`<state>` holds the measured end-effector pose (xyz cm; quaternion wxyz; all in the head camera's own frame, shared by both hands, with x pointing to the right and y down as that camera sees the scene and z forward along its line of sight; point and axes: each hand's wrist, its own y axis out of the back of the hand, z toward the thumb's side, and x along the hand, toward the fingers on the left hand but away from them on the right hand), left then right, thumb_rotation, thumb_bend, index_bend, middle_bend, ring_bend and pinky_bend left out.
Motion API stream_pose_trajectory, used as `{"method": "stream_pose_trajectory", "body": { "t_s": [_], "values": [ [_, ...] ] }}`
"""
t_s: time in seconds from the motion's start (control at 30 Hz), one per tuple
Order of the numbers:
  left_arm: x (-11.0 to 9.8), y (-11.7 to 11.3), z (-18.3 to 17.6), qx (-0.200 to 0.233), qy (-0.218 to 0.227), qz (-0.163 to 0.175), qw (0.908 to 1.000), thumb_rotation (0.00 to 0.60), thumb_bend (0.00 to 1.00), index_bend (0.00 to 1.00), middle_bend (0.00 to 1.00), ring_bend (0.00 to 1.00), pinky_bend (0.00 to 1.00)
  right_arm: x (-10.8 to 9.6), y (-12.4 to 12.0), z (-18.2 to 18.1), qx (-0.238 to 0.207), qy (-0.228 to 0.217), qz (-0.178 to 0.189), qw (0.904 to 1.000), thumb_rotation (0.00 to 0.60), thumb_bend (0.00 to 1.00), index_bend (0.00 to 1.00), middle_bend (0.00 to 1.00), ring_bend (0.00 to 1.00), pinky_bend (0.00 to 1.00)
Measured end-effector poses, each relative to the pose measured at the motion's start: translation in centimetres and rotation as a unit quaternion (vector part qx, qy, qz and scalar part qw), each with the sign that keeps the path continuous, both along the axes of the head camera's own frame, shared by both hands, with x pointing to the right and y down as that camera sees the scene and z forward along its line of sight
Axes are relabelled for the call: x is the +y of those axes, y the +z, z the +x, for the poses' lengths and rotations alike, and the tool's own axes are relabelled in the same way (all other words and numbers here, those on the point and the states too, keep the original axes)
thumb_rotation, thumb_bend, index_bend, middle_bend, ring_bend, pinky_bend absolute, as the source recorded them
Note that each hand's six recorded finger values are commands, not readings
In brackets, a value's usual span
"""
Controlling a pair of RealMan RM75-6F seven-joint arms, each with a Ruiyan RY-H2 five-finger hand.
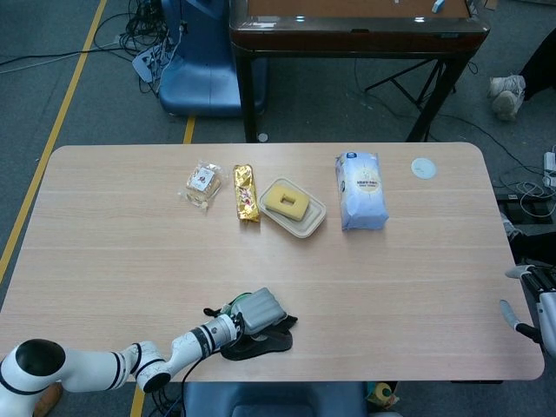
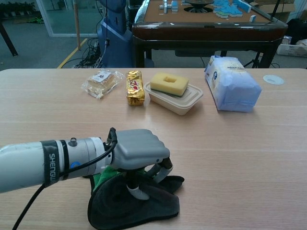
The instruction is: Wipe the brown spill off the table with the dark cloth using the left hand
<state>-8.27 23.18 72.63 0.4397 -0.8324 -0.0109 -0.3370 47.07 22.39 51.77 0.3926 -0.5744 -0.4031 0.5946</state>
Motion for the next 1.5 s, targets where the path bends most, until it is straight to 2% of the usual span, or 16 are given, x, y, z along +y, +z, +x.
{"method": "stream_pose_trajectory", "body": {
  "t_s": [0.13, 0.33, 0.47, 0.63, 0.73, 0.93, 1.17, 1.3, 1.4, 1.5],
  "values": [
    [-1.4, 1.2, -0.5, -0.022, -0.016, 0.011, 0.9996, 0.6, 0.19, 0.56, 0.62, 0.62, 0.89, 0.1, -0.2, 0.2, 0.001, 0.003, 0.003, 1.0, 0.6, 0.39, 0.35, 0.34, 0.28, 0.33],
    [-4.1, 2.9, -2.6, -0.065, -0.038, 0.046, 0.9961, 0.6, 0.19, 0.56, 0.62, 0.62, 0.89, 0.1, -0.4, 0.2, 0.001, 0.004, 0.005, 1.0, 0.6, 0.39, 0.35, 0.34, 0.28, 0.33],
    [-5.9, 3.7, -5.1, -0.094, -0.061, 0.062, 0.9918, 0.6, 0.19, 0.56, 0.62, 0.62, 0.89, 0.0, -0.3, 0.1, 0.001, 0.001, 0.003, 1.0, 0.6, 0.39, 0.35, 0.34, 0.28, 0.33],
    [-7.9, 4.1, -8.3, -0.131, -0.065, 0.096, 0.9846, 0.6, 0.19, 0.56, 0.62, 0.62, 0.89, -0.2, -0.1, -0.2, -0.001, -0.004, 0.002, 1.0, 0.6, 0.39, 0.35, 0.34, 0.28, 0.33],
    [-8.4, 4.1, -9.8, -0.146, -0.072, 0.098, 0.9818, 0.6, 0.19, 0.56, 0.62, 0.62, 0.89, -0.2, -0.1, -0.5, -0.002, -0.007, 0.002, 1.0, 0.6, 0.39, 0.35, 0.34, 0.28, 0.33],
    [-6.6, 3.4, -9.2, -0.126, -0.074, 0.062, 0.9873, 0.6, 0.19, 0.56, 0.62, 0.62, 0.89, -0.3, 0.2, -0.9, -0.006, -0.012, -0.001, 0.9999, 0.6, 0.39, 0.35, 0.34, 0.28, 0.33],
    [-2.2, 1.0, -5.0, -0.059, -0.026, 0.025, 0.9976, 0.6, 0.19, 0.56, 0.62, 0.62, 0.89, -0.1, 0.0, -1.1, -0.008, -0.014, 0.0, 0.9999, 0.6, 0.39, 0.35, 0.34, 0.28, 0.33],
    [-0.5, 0.1, -3.3, -0.034, -0.006, 0.014, 0.9993, 0.6, 0.19, 0.55, 0.62, 0.62, 0.89, 0.3, -0.1, -0.9, -0.01, -0.008, 0.0, 0.9999, 0.6, 0.39, 0.35, 0.34, 0.28, 0.33],
    [-0.3, 0.1, -3.0, -0.034, 0.004, 0.023, 0.9992, 0.6, 0.19, 0.55, 0.62, 0.62, 0.89, 0.5, -0.3, -0.6, -0.009, -0.004, 0.003, 0.9999, 0.6, 0.39, 0.35, 0.34, 0.28, 0.33],
    [-1.3, 0.7, -3.5, -0.048, -0.002, 0.04, 0.9981, 0.6, 0.19, 0.55, 0.62, 0.62, 0.89, 0.7, -0.5, -0.3, -0.009, -0.001, 0.006, 0.9999, 0.6, 0.39, 0.35, 0.34, 0.28, 0.33]
  ]
}}
